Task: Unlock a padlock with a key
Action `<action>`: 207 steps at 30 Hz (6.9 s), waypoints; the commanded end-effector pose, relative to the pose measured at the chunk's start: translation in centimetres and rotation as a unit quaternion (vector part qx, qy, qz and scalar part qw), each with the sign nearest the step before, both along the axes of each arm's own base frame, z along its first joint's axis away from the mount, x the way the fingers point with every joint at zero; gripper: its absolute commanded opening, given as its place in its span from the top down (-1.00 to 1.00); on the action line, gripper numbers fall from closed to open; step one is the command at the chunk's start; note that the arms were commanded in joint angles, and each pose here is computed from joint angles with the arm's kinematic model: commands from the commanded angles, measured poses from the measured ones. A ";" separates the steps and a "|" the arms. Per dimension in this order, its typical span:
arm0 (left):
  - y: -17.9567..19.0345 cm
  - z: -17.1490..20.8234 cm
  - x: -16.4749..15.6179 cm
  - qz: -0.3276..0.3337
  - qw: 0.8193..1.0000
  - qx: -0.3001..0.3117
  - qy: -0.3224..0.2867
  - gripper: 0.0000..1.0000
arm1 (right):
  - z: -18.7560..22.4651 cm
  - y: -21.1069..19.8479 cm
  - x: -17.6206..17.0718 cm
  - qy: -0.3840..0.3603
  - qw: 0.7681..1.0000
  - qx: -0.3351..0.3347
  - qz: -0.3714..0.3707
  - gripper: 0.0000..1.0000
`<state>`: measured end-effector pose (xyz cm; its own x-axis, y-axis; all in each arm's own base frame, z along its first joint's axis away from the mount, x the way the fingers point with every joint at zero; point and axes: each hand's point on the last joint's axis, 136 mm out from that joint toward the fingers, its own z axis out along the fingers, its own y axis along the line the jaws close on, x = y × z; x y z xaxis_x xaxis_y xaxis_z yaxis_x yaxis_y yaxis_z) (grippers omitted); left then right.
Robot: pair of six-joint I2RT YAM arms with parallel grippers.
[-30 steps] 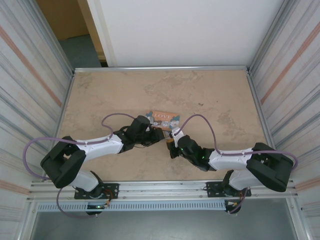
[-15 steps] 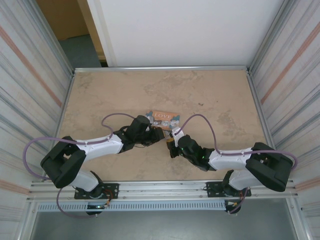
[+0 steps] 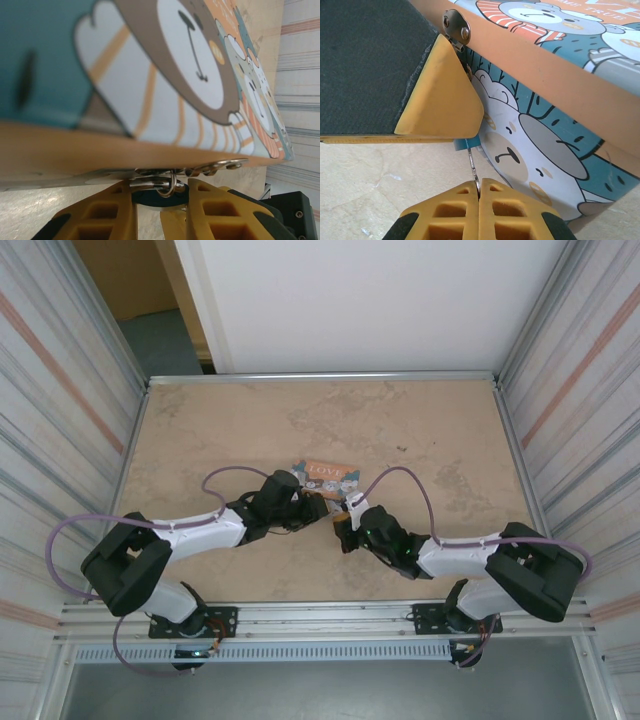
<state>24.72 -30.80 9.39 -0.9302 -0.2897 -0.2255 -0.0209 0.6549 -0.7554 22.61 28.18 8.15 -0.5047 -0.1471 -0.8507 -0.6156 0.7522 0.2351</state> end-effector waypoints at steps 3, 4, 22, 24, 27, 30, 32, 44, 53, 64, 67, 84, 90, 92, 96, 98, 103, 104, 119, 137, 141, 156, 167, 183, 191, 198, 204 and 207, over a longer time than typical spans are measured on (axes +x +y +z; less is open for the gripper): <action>-1.9 2.3 -1.0 -0.038 0.998 -0.044 -0.006 0.67 | 3.7 2.0 0.7 -0.036 0.997 0.061 0.035 1.00; -1.9 2.3 -1.0 -0.039 0.998 -0.043 -0.007 0.67 | 3.8 2.0 0.8 -0.035 0.997 0.063 0.037 1.00; -1.6 2.2 -1.4 -0.039 0.999 -0.035 -0.010 0.67 | 6.1 2.9 1.7 -0.031 0.991 0.103 0.076 1.00; -1.5 2.2 -1.5 -0.038 0.999 -0.033 -0.011 0.67 | 6.4 3.0 1.7 -0.029 0.990 0.108 0.083 1.00; -1.3 2.2 -1.5 -0.036 0.999 -0.031 -0.011 0.67 | 6.8 3.2 1.8 -0.023 0.988 0.115 0.096 1.00; -1.2 2.1 -1.6 -0.035 0.999 -0.031 -0.012 0.67 | 6.9 3.6 1.8 -0.014 0.987 0.115 0.110 1.00; -1.2 2.2 -1.6 -0.034 0.999 -0.033 -0.012 0.67 | 6.8 3.6 1.8 -0.011 0.987 0.114 0.112 1.00; -1.2 2.4 -1.7 -0.036 0.999 -0.035 -0.013 0.67 | 6.2 2.8 3.0 -0.038 0.993 0.076 0.084 1.00; -1.4 2.8 -1.8 -0.039 0.998 -0.045 -0.011 0.66 | 5.7 1.8 3.0 -0.075 0.995 0.024 0.070 1.00; -1.6 2.8 -1.8 -0.041 0.998 -0.046 -0.007 0.67 | 6.6 1.9 3.2 -0.088 0.993 0.033 0.076 1.00; -1.5 2.6 -1.8 -0.039 0.998 -0.045 -0.007 0.66 | 7.1 1.9 3.2 -0.089 0.992 0.047 0.081 1.00; -1.8 2.4 -1.6 -0.034 0.998 -0.047 -0.007 0.66 | 7.9 4.2 1.6 -0.077 0.989 0.065 0.109 1.00; -2.0 2.6 -1.6 -0.033 0.998 -0.050 -0.006 0.66 | 9.3 4.4 2.3 -0.100 0.987 0.080 0.099 1.00; -2.1 2.7 -1.6 -0.034 0.998 -0.052 -0.007 0.66 | 9.7 4.7 2.3 -0.108 0.986 0.077 0.100 1.00; -2.3 2.9 -1.5 -0.035 0.998 -0.053 -0.007 0.66 | 10.3 4.8 2.7 -0.121 0.985 0.079 0.092 1.00; -2.4 2.8 -1.5 -0.036 0.998 -0.053 -0.006 0.66 | 10.9 4.9 2.8 -0.127 0.984 0.090 0.090 1.00; -2.2 2.6 -1.4 -0.030 0.998 -0.050 -0.004 0.66 | 9.8 5.0 2.2 -0.111 0.987 0.062 0.102 1.00; -2.2 2.5 -1.4 -0.027 0.998 -0.049 -0.005 0.66 | 9.1 4.6 2.1 -0.105 0.988 0.055 0.098 1.00; -1.5 2.6 -0.4 -0.002 0.999 -0.042 -0.009 0.66 | 3.6 0.2 -0.1 -0.049 0.997 0.009 0.064 1.00; -1.7 2.1 -0.2 -0.002 0.999 -0.038 -0.006 0.67 | 1.3 -1.3 -1.3 -0.023 0.998 -0.019 0.048 1.00; -1.7 2.3 -0.1 -0.003 0.999 -0.042 -0.008 0.68 | 0.5 -1.3 -1.2 -0.019 0.998 -0.030 0.046 1.00; -1.7 2.6 -0.2 -0.004 0.999 -0.044 -0.009 0.68 | 0.9 -0.8 -0.6 -0.024 0.999 -0.014 0.038 1.00; -1.8 2.5 -0.4 -0.005 0.999 -0.043 -0.008 0.67 | 2.0 -0.3 -0.2 -0.036 0.999 -0.001 0.039 1.00; -2.1 2.5 -0.5 -0.007 0.999 -0.046 -0.007 0.67 | 3.2 1.0 0.4 -0.046 0.998 0.024 0.041 1.00; -2.6 2.7 -0.8 -0.016 0.999 -0.051 -0.006 0.68 | 6.2 3.3 0.4 -0.047 0.990 0.087 0.100 1.00; -2.8 2.3 -1.1 -0.020 0.999 -0.048 -0.001 0.68 | 8.1 4.3 0.9 -0.052 0.984 0.114 0.127 1.00; -2.6 1.5 -1.1 -0.015 0.999 -0.041 0.002 0.68 | 9.9 5.1 0.9 -0.055 0.978 0.136 0.148 1.00; -2.9 1.6 -1.2 -0.019 0.999 -0.043 0.002 0.68 | 10.2 5.6 0.9 -0.050 0.976 0.139 0.161 1.00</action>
